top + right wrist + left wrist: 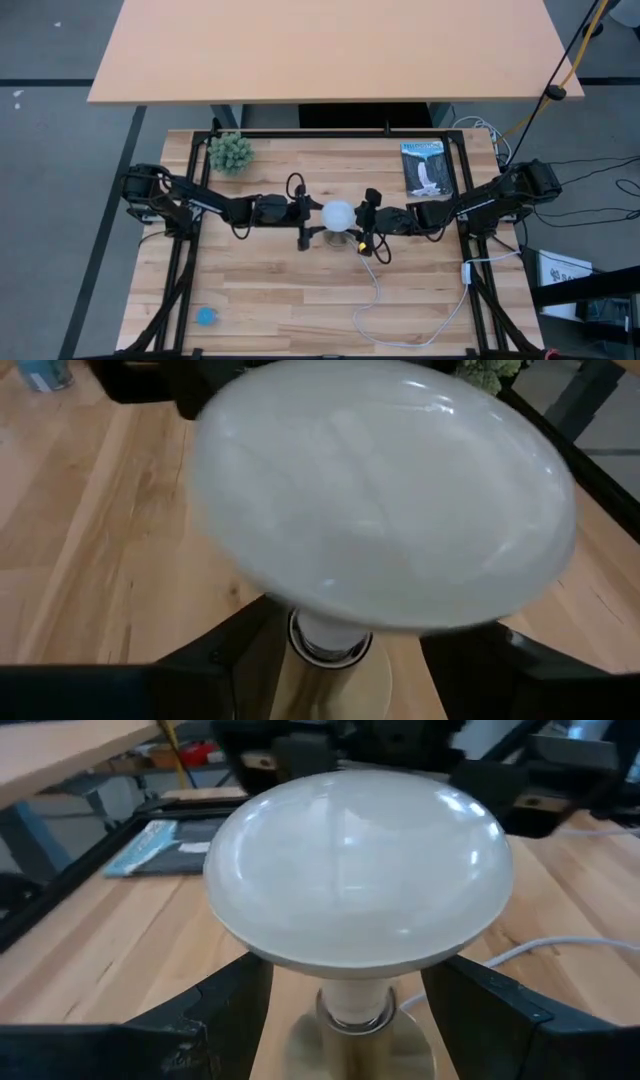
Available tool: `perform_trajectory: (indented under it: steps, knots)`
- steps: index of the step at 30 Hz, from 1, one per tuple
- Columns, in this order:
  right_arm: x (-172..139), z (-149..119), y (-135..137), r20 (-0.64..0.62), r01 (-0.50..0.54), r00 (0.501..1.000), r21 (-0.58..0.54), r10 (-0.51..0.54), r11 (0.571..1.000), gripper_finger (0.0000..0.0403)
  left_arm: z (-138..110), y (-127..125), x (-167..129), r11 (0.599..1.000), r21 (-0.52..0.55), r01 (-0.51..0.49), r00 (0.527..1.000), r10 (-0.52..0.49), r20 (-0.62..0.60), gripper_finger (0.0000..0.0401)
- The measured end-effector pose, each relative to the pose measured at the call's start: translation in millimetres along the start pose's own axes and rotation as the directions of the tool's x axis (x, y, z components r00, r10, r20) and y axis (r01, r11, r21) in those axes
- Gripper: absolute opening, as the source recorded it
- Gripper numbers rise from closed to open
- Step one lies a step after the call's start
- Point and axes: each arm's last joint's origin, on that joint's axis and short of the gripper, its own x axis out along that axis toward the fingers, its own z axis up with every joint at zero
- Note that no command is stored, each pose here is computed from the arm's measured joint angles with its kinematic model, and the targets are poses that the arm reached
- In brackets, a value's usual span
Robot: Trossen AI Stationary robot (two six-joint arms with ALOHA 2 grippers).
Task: Screw lightbulb
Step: Insert the white light bulb into the gold lamp
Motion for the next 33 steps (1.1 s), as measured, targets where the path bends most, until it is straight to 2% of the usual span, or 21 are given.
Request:
perform_trajectory:
  steps: [5,21,28,33]
  knots:
    - [0.0,0.2,0.0,0.002,0.0,1.0,-0.004,0.0,1.0,0.021,-1.9,4.1,0.7,0.998,-0.044,0.039,0.999,-0.039,-0.013,0.0259]
    - [0.0,0.7,0.1,0.006,-0.001,1.0,-0.041,0.001,0.999,0.021,-0.4,0.1,0.9,0.997,-0.045,0.068,0.998,-0.067,0.007,0.0259]
    - [0.0,0.7,0.1,0.006,-0.001,1.0,-0.041,0.001,0.999,0.021,-10.1,-1.0,8.9,0.996,-0.065,0.068,0.998,-0.068,0.006,0.0259]
    - [0.0,0.7,0.0,0.005,-0.001,1.0,-0.038,0.001,0.999,0.021,-7.2,-1.1,9.2,0.995,-0.065,0.073,0.997,-0.071,0.041,0.0259]
